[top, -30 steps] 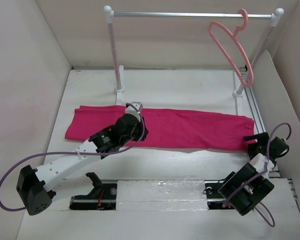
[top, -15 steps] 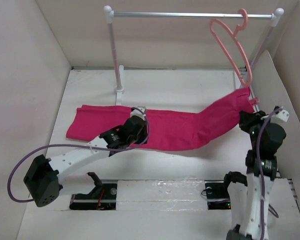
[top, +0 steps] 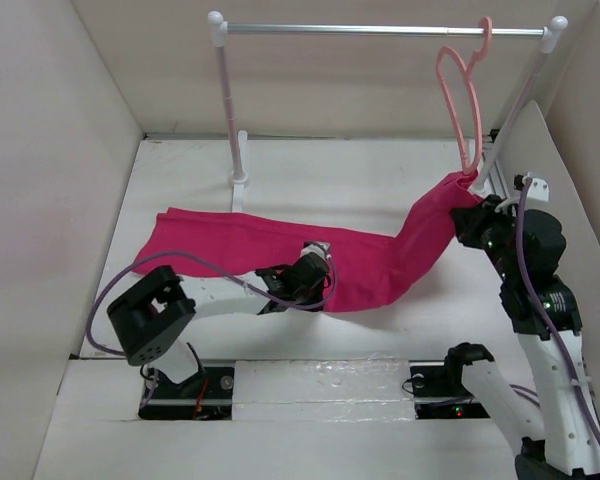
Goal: Place the trousers on the hanger
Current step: Fold the trousers
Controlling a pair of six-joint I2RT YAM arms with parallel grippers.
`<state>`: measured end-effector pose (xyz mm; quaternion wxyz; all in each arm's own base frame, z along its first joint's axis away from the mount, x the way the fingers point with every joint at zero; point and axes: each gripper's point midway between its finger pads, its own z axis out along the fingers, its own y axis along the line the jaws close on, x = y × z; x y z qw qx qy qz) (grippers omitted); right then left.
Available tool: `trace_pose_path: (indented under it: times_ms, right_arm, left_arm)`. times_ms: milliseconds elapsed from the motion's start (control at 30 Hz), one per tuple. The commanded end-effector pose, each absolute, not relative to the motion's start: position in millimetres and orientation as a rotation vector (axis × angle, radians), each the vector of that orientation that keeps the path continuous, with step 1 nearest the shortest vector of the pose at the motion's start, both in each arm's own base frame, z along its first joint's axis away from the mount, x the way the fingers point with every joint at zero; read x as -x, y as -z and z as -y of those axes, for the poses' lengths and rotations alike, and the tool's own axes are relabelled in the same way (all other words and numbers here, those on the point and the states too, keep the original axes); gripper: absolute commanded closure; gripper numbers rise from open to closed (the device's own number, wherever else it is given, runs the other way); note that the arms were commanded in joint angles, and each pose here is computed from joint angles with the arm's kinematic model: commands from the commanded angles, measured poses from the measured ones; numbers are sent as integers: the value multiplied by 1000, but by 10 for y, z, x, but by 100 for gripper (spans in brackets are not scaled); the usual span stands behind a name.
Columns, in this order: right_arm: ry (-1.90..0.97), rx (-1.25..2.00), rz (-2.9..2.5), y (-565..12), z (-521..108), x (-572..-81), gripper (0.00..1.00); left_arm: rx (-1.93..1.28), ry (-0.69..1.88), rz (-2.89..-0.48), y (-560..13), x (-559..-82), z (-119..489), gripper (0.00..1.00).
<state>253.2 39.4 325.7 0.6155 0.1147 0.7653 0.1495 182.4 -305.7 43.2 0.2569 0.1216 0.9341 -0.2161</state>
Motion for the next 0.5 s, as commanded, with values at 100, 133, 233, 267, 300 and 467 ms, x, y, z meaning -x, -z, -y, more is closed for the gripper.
trace_pose_path:
  times_ms: [100,133,233,267,300,467]
  right_arm:
    - [-446,-81,-1524,-4369,-708,-2575,100]
    - [-466,-58,-1500,-4466,-768,-2594,100]
    - [-546,21,-1473,-4654,-1040,-2658,100]
    - [-553,37,-1489,-4639,-1120,-2740,100]
    - [-583,77,-1474,-4729,-1249,-2718,100]
    - [-599,181,-1479,-4848,-1666,-2825,100]
  left_arm:
    - [-302,631,-2582,-167,-1797,3264,100]
    - [-313,637,-2591,-124,-1749,3304,100]
    - [-344,679,-2595,-119,-1695,3536,100]
    - [-377,686,-2599,-113,-1633,3624,100]
    - [-390,701,-2588,-192,-1657,3778,100]
    - [-521,726,-2585,-205,-1524,4342,100]
